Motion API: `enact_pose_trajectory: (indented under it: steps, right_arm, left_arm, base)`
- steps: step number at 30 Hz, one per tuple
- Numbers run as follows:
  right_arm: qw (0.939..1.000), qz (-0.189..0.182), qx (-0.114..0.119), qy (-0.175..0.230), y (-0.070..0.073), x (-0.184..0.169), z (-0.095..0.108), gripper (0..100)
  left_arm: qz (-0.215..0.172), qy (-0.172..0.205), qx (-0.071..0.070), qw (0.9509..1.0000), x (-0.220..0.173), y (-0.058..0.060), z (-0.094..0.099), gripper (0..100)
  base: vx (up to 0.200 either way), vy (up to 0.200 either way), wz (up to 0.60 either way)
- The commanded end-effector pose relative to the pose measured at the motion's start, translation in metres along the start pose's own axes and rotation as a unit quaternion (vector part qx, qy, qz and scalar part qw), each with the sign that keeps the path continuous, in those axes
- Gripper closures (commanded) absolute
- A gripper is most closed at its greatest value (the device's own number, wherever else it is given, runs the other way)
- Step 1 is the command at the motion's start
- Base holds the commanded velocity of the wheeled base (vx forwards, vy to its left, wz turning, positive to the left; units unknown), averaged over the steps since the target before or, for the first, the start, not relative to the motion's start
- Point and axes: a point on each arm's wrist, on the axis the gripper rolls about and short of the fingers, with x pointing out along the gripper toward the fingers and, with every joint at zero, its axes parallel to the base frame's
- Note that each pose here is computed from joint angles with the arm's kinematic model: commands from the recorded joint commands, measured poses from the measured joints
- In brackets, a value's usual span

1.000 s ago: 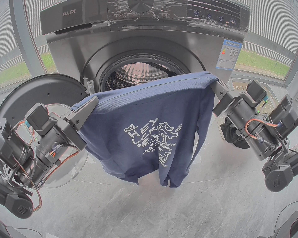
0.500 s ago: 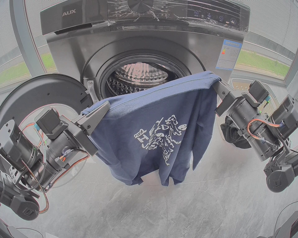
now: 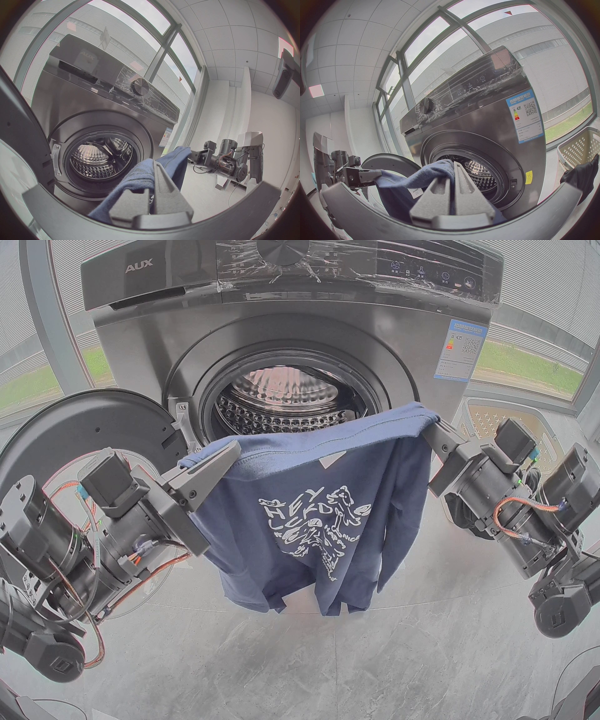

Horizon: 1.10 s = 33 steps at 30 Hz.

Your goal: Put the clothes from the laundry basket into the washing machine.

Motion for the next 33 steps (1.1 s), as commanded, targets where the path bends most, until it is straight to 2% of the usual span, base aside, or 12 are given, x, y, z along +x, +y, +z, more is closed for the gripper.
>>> enact_pose_trajectory:
  steps: [1,2,4,7,8,12,14,17,18,21,28,33]
  right_arm:
    - [0.9996,0.000,0.000,0.028,0.000,-0.008,-0.011,100]
    - [0.9996,0.000,0.000,0.028,0.000,-0.008,-0.011,100]
    - [0.9969,0.019,0.005,0.076,0.009,-0.022,-0.032,100]
    - [0.9948,0.037,0.013,0.094,0.018,-0.029,-0.039,100]
    - [0.9939,0.039,0.014,0.102,0.019,-0.031,-0.042,0]
    - [0.9874,0.046,0.014,0.151,0.023,-0.044,-0.062,0]
    - [0.9805,0.067,0.020,0.183,0.034,-0.057,-0.071,0]
    - [0.9725,0.088,0.022,0.215,0.040,-0.072,-0.078,0]
    - [0.9667,0.104,0.024,0.232,0.044,-0.081,-0.082,0]
    - [0.9588,0.117,0.024,0.258,0.044,-0.094,-0.086,0]
    - [0.9492,0.137,0.027,0.282,0.048,-0.093,-0.100,0]
    - [0.9553,0.110,0.022,0.274,0.040,-0.065,-0.121,0]
  left_arm:
    - [-0.002,-0.013,0.002,0.9999,0.005,0.000,0.005,100]
    - [-0.001,-0.014,0.002,0.9999,0.005,0.000,0.005,100]
    - [-0.001,-0.012,0.001,0.9999,0.004,0.000,0.004,100]
    - [-0.005,-0.005,0.002,1.0000,0.005,-0.003,0.001,100]
    - [-0.010,-0.004,0.002,0.9999,0.006,-0.007,0.000,100]
    - [-0.008,-0.002,0.001,1.0000,0.008,-0.011,-0.003,100]
    - [-0.008,0.001,0.001,1.0000,0.010,-0.010,-0.006,100]
    - [-0.008,0.006,0.001,0.9999,0.011,-0.009,-0.009,100]
    - [-0.009,0.002,0.002,1.0000,0.012,-0.009,-0.008,100]
    - [-0.012,-0.011,0.005,0.9999,0.016,-0.008,-0.002,100]
    - [-0.012,-0.016,0.006,0.9998,0.019,-0.007,0.000,100]
    - [-0.017,-0.024,0.006,0.9995,0.018,-0.010,0.004,100]
  base:
    - [0.000,0.000,0.00]
    - [0.000,0.000,0.00]
    - [0.000,0.000,0.00]
    - [0.000,0.000,0.00]
    - [0.000,0.000,0.00]
    - [0.000,0.000,0.00]
    - [0.000,0.000,0.00]
    - [0.000,0.000,0.00]
    - [0.000,0.000,0.00]
    - [0.000,0.000,0.00]
    - [0.000,0.000,0.00]
    - [0.000,0.000,0.00]
